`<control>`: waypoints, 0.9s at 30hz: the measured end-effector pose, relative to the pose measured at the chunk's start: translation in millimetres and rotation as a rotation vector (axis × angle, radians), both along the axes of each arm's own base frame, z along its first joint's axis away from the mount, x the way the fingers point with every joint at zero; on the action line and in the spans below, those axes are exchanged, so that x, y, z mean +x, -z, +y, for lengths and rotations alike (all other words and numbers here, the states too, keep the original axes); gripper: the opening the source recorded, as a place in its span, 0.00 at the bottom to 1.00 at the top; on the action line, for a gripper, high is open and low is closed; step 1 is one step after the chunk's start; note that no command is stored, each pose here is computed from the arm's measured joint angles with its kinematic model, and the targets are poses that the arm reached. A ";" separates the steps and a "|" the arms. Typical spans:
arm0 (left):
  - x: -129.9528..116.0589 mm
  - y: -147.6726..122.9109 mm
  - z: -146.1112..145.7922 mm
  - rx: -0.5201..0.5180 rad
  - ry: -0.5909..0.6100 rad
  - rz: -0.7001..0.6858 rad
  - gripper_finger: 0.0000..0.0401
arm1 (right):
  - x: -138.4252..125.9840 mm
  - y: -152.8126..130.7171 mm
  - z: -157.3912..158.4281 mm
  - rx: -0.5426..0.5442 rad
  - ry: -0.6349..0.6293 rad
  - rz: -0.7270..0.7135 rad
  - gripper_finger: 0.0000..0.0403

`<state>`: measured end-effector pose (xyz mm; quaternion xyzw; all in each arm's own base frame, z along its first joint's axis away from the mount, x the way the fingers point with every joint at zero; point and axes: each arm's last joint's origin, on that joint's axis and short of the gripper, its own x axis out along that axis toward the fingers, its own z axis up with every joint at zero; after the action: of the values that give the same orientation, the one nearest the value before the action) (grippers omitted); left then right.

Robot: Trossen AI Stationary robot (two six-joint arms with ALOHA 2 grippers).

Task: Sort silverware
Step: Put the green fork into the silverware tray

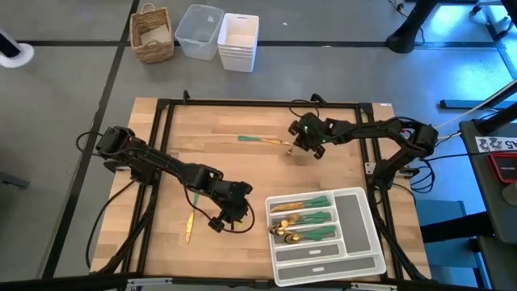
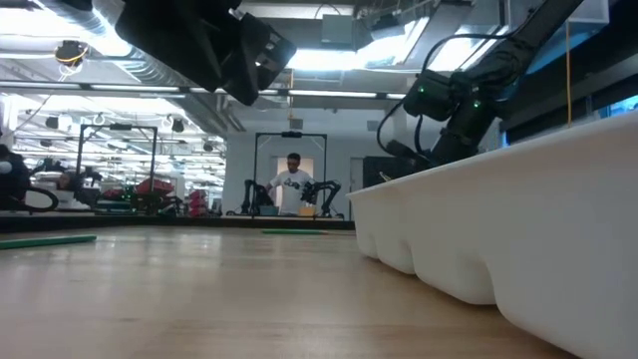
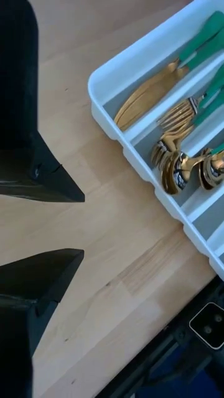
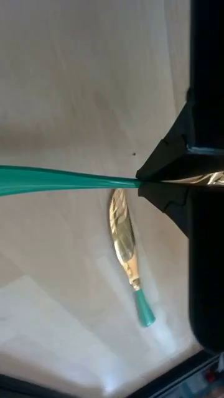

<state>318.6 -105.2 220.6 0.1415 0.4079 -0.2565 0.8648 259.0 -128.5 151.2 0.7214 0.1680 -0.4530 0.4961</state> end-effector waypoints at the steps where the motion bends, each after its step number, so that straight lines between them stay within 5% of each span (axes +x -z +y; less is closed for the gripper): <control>1: -0.1 0.1 0.0 0.000 0.000 0.001 0.31 | 0.0 0.0 0.1 -0.008 -0.016 0.003 0.03; 15: -5.1 16.7 3.5 0.006 -0.004 0.010 0.31 | 6.6 -0.5 16.3 -0.022 -0.296 -0.013 0.03; 22: -4.5 39.3 16.6 -0.110 -0.136 -0.099 0.31 | 16.1 -5.2 27.1 -0.069 -0.411 -0.080 0.04; 27: -11.1 53.4 25.8 -0.141 -0.213 -0.055 0.31 | 18.8 -20.5 40.8 -0.129 -0.475 -0.134 0.04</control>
<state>307.5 -79.3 167.2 0.0433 0.3778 -0.1875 0.9057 277.8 -87.7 171.7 0.6569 0.2703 -0.2850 0.6436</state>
